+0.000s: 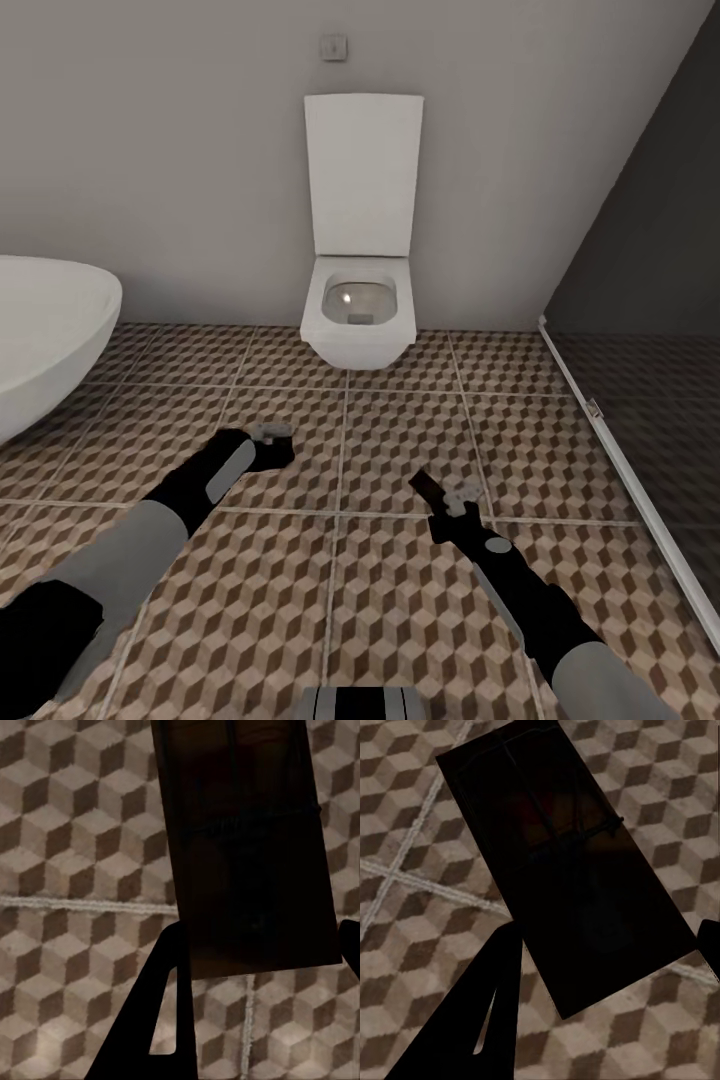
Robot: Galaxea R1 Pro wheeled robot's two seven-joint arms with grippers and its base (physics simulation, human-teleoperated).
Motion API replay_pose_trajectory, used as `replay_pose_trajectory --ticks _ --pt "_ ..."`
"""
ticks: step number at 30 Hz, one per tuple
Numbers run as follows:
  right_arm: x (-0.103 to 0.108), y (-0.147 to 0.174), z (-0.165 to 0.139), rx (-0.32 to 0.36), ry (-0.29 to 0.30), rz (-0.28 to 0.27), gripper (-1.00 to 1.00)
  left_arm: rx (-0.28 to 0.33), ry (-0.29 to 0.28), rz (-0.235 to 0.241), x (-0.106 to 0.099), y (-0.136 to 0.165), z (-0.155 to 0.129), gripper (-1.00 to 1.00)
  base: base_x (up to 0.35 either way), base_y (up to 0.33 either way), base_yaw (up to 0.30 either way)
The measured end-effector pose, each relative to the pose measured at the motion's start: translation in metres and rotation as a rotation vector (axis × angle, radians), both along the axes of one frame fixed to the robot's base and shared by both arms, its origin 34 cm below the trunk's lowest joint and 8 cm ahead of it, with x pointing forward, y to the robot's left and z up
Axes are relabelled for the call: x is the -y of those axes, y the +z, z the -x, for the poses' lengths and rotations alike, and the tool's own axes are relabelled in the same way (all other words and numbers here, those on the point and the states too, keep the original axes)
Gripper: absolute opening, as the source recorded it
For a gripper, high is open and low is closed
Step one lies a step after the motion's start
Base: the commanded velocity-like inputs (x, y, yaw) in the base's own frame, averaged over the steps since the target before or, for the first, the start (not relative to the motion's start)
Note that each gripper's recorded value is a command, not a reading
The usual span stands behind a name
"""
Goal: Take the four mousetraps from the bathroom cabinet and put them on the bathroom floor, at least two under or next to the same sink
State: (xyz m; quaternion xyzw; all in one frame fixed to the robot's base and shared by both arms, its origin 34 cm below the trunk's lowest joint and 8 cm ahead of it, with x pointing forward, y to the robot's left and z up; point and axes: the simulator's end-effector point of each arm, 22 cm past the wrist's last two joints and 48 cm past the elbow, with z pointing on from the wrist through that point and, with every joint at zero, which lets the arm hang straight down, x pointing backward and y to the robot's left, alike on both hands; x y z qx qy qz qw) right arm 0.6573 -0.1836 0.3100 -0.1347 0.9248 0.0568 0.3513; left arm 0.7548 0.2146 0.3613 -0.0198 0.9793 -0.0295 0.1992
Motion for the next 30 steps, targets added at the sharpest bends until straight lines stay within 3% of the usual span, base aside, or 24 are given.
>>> replay_pose_trajectory --ticks 5,10,23,30 --pt "0.000 0.005 -0.005 0.028 -0.001 -0.005 -1.00 -0.024 -0.042 -0.056 -0.004 -0.015 0.014 -1.00 0.000 0.000 0.000" --pt "-0.001 0.013 -0.012 0.051 -0.001 -0.008 -1.00 -0.026 -0.049 -0.072 -0.009 -0.017 0.016 -1.00 0.000 0.000 0.000" --pt "-0.002 -0.002 -0.012 0.069 -0.002 -0.010 -1.00 -0.010 -0.056 -0.071 -0.007 -0.033 0.017 -1.00 0.000 0.000 0.000" --pt "0.000 -0.019 -0.008 0.067 -0.005 -0.009 -1.00 0.016 -0.074 -0.056 0.004 -0.041 0.013 -1.00 0.000 0.000 0.000"
